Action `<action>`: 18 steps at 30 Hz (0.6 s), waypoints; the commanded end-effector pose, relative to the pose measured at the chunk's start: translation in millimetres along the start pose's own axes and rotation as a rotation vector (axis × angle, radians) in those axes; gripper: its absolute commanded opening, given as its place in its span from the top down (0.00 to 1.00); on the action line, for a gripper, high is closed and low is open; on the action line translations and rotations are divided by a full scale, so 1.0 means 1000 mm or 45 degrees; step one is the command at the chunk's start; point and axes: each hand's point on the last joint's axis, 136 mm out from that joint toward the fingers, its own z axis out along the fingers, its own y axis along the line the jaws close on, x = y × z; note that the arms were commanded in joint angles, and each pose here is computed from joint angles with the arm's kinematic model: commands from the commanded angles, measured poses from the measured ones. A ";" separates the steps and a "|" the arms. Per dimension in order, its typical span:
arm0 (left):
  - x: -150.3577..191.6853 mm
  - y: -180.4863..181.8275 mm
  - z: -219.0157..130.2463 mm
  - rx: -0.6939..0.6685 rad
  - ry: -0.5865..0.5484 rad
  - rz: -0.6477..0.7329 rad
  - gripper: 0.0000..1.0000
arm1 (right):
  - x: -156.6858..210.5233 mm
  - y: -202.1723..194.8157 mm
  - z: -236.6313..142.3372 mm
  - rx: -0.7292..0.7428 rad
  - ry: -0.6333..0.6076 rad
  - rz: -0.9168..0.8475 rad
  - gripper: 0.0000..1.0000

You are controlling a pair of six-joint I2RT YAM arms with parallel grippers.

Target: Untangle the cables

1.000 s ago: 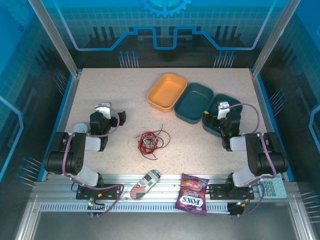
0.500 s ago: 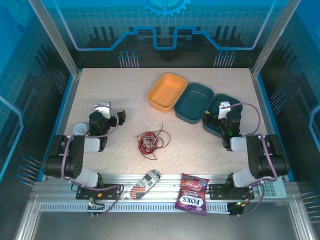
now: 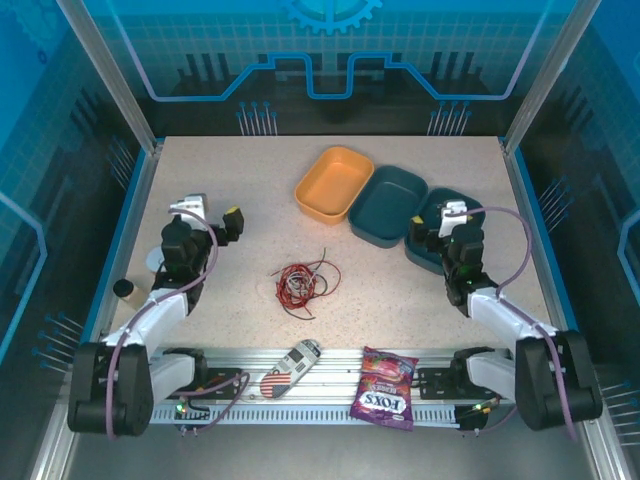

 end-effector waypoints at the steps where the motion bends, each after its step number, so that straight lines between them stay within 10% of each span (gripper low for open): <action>1: -0.007 -0.016 -0.009 0.026 0.036 -0.049 0.01 | 0.000 0.003 -0.014 0.084 0.065 -0.007 0.00; 18: 0.023 -0.098 -0.044 0.328 0.309 -0.325 0.01 | 0.001 0.093 -0.073 -0.046 0.259 0.010 0.00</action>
